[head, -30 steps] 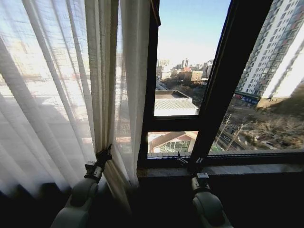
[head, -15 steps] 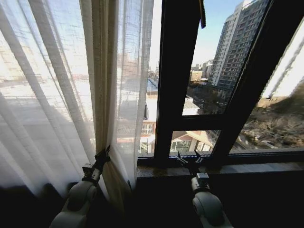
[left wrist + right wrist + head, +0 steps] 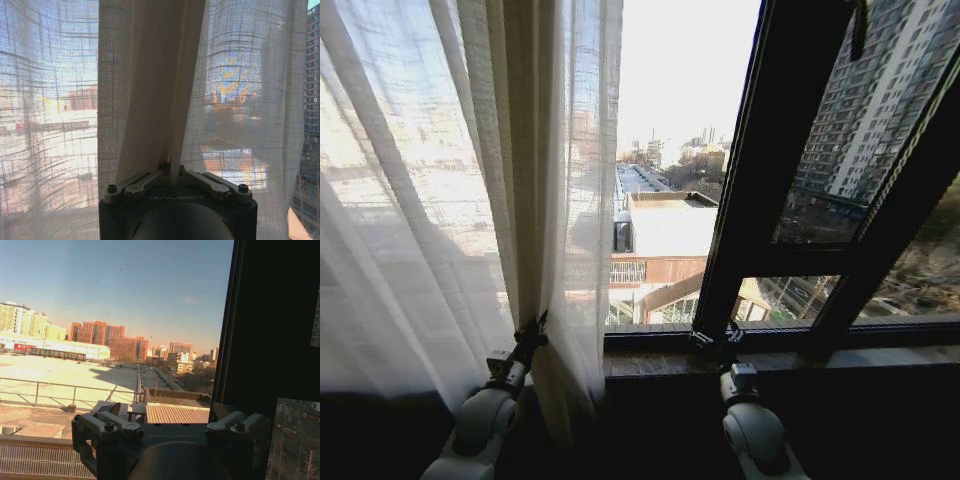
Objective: Open the curtains by pulling them apart, changing their state from closed to fully open.
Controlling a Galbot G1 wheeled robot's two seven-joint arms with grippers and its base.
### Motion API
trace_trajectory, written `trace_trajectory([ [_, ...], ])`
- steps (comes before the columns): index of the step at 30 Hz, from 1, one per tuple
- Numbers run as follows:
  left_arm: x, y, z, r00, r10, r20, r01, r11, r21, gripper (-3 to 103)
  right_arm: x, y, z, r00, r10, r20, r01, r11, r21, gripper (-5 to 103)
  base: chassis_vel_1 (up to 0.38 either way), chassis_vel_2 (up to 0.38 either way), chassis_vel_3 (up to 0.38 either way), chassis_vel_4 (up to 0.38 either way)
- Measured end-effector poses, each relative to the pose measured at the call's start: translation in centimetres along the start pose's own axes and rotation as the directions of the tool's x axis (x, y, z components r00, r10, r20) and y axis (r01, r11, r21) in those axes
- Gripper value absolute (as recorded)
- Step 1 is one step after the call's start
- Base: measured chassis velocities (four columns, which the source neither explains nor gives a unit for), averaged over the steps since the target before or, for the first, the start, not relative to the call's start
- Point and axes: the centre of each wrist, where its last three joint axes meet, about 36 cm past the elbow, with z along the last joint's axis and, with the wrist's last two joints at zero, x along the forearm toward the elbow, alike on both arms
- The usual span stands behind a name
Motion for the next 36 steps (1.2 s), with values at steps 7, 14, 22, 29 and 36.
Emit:
trace_trajectory([
  [7, 0.3, 0.0, 0.0, 1.000, -0.001, -0.001, 0.001, 1.000, 0.002, 0, -0.2, 0.5, -0.1, 1.000, 0.003, 0.015, -0.002, 1.000, -0.031, 100, 0.345, 0.355, -0.345, -0.353],
  [14, 0.9, 0.0, 0.1, 1.000, -0.009, -0.005, 0.009, 1.000, 0.006, 0, -0.3, 0.6, -0.2, 1.000, 0.001, 0.015, -0.001, 0.999, -0.051, 100, 0.204, 0.207, -0.216, -0.231],
  [22, 1.4, 0.2, 0.0, 1.000, -0.019, -0.005, 0.019, 1.000, 0.011, 0, -0.5, 0.8, 0.0, 1.000, -0.007, -0.007, 0.007, 0.999, -0.045, 100, -0.002, -0.017, 0.001, 0.002],
  [29, 2.0, 0.7, -0.4, 0.999, -0.050, 0.002, 0.050, 0.998, 0.032, 0, -0.5, 1.7, 0.0, 0.999, -0.036, -0.016, 0.035, 0.998, -0.049, 100, -0.013, -0.017, 0.013, 0.008],
  [36, 1.9, 1.8, -1.0, 0.980, -0.200, 0.001, 0.200, 0.978, 0.053, 0, -0.6, 2.0, -0.1, 0.998, -0.062, -0.010, 0.061, 0.997, -0.047, 100, 0.000, 0.000, 0.000, 0.000],
])
